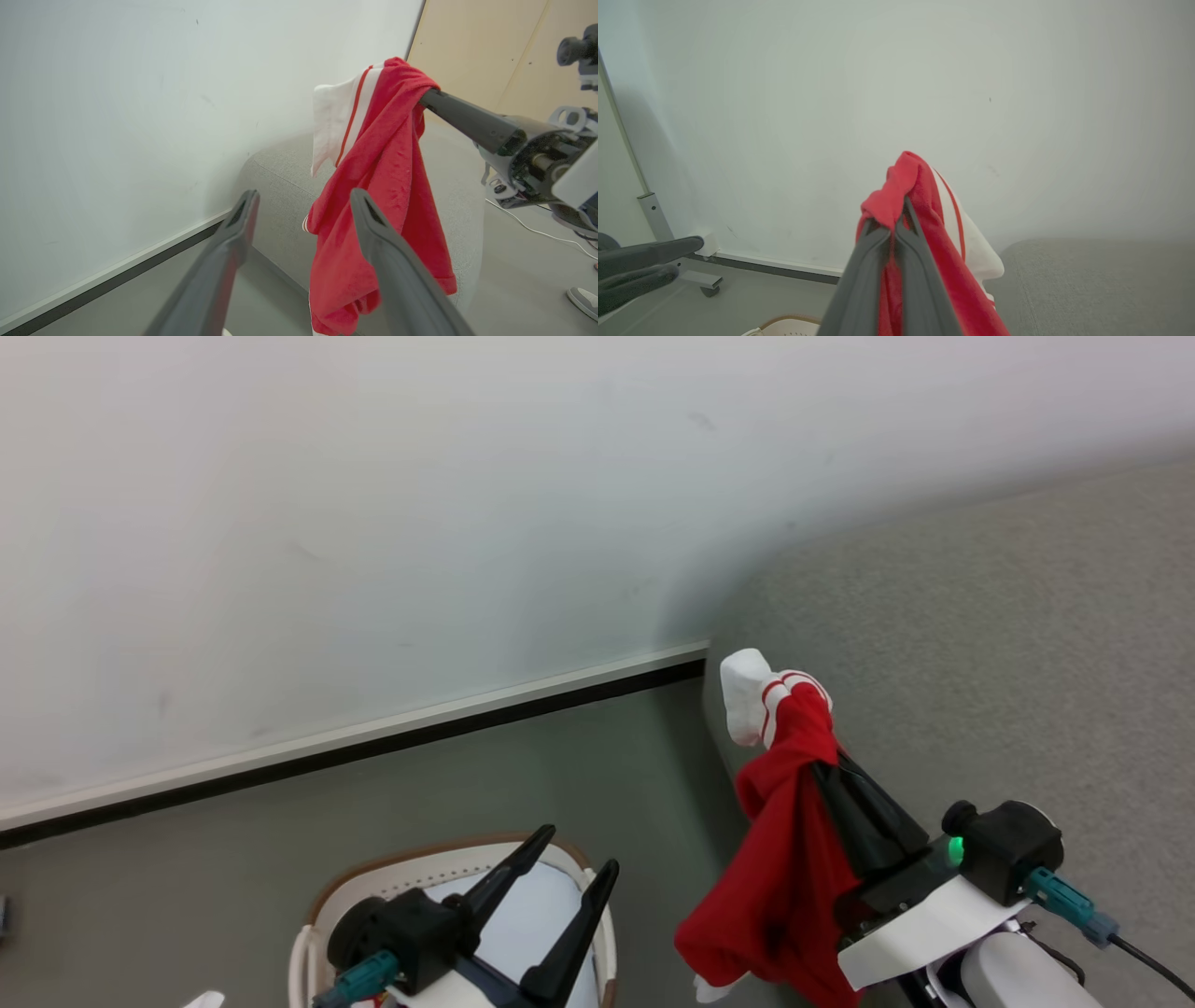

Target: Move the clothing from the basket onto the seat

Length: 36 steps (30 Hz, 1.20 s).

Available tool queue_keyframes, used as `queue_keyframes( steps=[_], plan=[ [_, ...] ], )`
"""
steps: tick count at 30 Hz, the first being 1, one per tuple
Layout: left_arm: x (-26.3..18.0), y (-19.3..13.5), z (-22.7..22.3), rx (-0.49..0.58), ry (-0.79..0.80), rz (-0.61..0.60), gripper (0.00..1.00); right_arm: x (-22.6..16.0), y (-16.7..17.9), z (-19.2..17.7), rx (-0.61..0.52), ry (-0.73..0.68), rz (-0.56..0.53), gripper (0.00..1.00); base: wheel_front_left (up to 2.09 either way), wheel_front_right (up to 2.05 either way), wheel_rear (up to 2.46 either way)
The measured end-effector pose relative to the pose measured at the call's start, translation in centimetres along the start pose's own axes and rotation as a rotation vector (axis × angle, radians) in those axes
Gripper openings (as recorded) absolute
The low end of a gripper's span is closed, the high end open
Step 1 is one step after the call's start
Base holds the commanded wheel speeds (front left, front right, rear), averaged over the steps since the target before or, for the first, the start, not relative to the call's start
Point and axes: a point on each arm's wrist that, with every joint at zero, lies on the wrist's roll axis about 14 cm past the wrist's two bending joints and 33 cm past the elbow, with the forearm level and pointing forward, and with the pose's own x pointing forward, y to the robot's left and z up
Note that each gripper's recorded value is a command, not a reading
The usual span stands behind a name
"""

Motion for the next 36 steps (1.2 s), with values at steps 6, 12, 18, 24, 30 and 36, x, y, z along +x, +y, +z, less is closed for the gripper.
queue_keyframes(
  steps=[6,12,18,24,30,36],
  plan=[
    [1.5,-1.7,-0.8,-0.009,0.011,-0.073,1.00,-2.2,-3.0,0.8,-0.024,-0.017,-0.105,0.00,0.00,0.00,0.00],
    [2.3,-2.8,-1.2,-0.020,0.016,-0.114,1.00,-3.7,-4.5,1.4,-0.034,-0.029,-0.166,0.00,0.00,0.00,0.00],
    [2.5,-2.7,-1.5,-0.027,0.019,-0.119,1.00,-3.8,-5.4,1.6,-0.021,-0.044,-0.202,0.00,0.00,0.00,0.00],
    [3.7,-0.9,-1.4,-0.015,0.006,-0.121,1.00,-1.9,-8.4,2.6,-0.040,-0.079,-0.268,0.00,0.00,0.00,0.00],
    [5.9,2.8,-1.5,-0.006,-0.025,-0.108,1.00,2.1,-14.4,5.2,-0.076,-0.169,-0.379,0.00,0.00,0.00,0.00],
    [7.2,7.2,-3.9,-0.015,-0.009,-0.078,1.00,6.7,-22.1,7.6,-0.176,-0.218,-0.506,0.00,0.00,0.00,0.00]
  ],
)
